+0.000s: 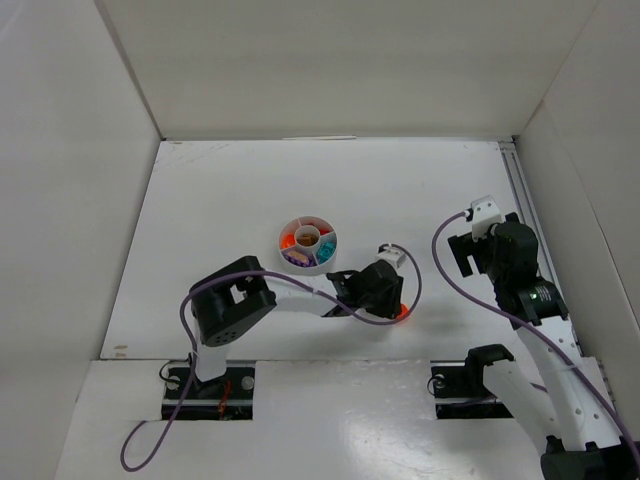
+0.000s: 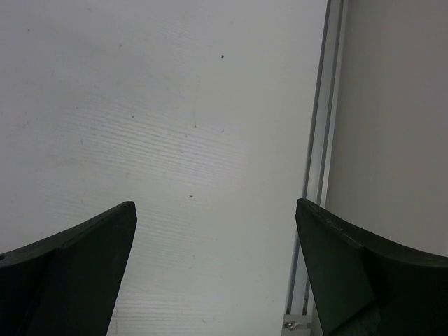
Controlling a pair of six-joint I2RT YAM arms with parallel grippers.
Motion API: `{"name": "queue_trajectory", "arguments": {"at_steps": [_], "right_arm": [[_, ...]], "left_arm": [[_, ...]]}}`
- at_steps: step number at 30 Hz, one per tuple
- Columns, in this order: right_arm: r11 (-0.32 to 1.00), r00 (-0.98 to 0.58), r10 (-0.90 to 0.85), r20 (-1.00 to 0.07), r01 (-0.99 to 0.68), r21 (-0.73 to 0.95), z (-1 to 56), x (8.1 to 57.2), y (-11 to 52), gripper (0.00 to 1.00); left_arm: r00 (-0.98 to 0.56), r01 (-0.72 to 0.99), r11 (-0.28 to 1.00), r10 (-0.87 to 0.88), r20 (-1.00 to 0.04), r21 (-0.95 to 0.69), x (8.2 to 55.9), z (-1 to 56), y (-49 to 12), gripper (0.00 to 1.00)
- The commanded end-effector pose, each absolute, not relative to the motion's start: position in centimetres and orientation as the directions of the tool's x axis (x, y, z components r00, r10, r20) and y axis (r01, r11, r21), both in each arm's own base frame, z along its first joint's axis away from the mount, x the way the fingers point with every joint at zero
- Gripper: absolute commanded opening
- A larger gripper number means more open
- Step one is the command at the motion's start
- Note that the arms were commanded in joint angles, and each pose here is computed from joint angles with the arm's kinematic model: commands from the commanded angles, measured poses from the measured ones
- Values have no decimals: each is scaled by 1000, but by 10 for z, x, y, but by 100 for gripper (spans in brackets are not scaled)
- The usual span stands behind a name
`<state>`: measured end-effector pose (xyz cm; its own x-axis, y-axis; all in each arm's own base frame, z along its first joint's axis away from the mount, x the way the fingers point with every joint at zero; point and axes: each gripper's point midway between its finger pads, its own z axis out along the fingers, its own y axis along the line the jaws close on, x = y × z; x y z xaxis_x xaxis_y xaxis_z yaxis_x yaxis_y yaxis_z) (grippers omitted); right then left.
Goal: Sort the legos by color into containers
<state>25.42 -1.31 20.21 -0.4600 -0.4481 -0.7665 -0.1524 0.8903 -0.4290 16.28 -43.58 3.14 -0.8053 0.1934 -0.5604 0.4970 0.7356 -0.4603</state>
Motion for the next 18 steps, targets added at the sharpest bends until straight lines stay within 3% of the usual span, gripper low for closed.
{"name": "queue_trajectory", "arguments": {"at_steps": [1,5,6,16,18], "right_arm": [[895,-409,-439,-800,-127,-427,217,260,-13,100],[895,-409,-439,-800,-127,-427,217,260,-13,100],[895,-409,-439,-800,-127,-427,217,260,-13,100],[895,-405,-438,-803,-115,-430,219,257,-15,100],[897,-394,-437,-809,-120,-426,221,256,-13,100]], "left_arm": [[-790,524,689,175,-588,-501,168,51,-457,30],[-785,532,687,181,-592,-495,168,51,-456,13],[-786,531,688,183,-591,-494,168,53,-455,0],[-694,532,697,33,-719,-481,185,138,-426,0],[-651,492,757,-7,-759,-429,198,152,-405,0]]}}
